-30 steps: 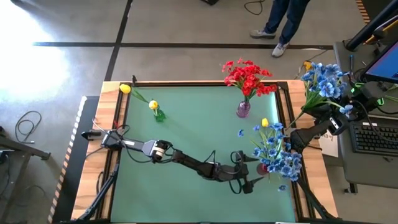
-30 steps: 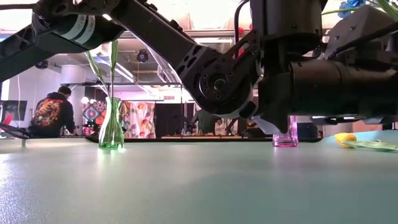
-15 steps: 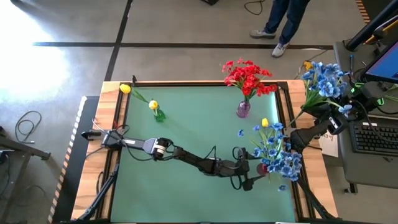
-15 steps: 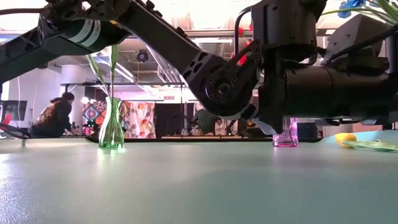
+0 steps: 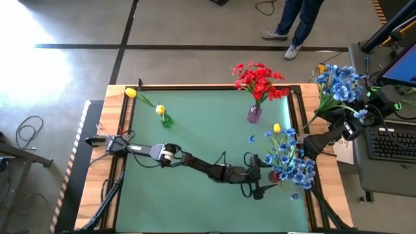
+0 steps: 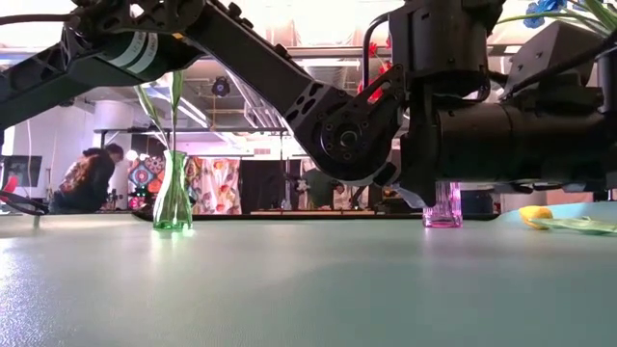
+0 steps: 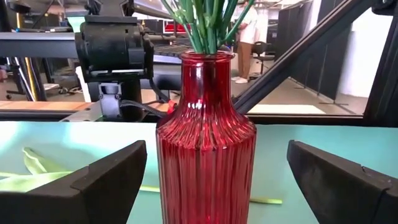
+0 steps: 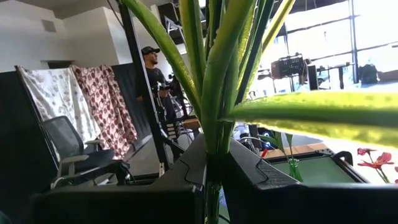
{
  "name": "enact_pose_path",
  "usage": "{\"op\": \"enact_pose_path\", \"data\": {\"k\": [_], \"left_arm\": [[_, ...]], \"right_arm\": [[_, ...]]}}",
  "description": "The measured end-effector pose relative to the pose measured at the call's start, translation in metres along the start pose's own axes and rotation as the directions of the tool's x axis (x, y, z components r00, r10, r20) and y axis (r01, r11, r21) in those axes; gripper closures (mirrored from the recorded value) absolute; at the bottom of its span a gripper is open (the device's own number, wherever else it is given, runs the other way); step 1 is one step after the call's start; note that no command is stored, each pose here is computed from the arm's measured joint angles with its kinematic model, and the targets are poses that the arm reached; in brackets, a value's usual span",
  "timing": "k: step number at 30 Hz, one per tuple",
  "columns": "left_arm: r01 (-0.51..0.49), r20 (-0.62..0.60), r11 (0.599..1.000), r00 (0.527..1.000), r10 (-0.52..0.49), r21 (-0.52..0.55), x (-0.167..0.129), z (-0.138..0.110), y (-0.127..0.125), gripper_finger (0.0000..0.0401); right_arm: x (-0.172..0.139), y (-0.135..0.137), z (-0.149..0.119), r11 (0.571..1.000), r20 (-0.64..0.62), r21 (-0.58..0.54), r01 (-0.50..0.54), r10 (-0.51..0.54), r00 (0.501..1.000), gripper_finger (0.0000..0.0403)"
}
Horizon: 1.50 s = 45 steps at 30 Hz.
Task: Sort flowers into vase by color
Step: Put the blue flower into the red vase
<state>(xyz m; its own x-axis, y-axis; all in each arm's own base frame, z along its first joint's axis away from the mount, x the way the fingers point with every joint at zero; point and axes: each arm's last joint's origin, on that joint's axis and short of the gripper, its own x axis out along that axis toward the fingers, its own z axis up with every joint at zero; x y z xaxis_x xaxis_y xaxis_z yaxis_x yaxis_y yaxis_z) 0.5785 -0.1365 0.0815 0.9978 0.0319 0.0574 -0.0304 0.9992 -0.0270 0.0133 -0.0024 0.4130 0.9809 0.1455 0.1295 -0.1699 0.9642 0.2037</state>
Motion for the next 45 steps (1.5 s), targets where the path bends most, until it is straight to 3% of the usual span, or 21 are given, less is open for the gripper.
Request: {"op": "enact_pose_path", "data": {"k": [23,32,45], "left_arm": [[0.044,0.005,0.999,0.999,-0.044,0.014,0.005,0.005,0.01,0.0026],[0.057,0.02,0.998,0.998,-0.057,-0.017,0.019,-0.01,0.008,0.0026],[0.046,0.037,0.999,0.998,-0.045,-0.015,0.02,-0.01,0.017,0.0044]], "right_arm": [[0.0,0.0,0.0,1.0,0.0,0.0,0.0,0.0,1.0,0.0381],[0.0,0.0,0.0,1.0,0.0,0.003,0.0,0.0,1.0,0.0381],[0.001,0.0,0.0,1.0,-0.002,-0.008,0.001,-0.001,1.0,0.0381]]}}
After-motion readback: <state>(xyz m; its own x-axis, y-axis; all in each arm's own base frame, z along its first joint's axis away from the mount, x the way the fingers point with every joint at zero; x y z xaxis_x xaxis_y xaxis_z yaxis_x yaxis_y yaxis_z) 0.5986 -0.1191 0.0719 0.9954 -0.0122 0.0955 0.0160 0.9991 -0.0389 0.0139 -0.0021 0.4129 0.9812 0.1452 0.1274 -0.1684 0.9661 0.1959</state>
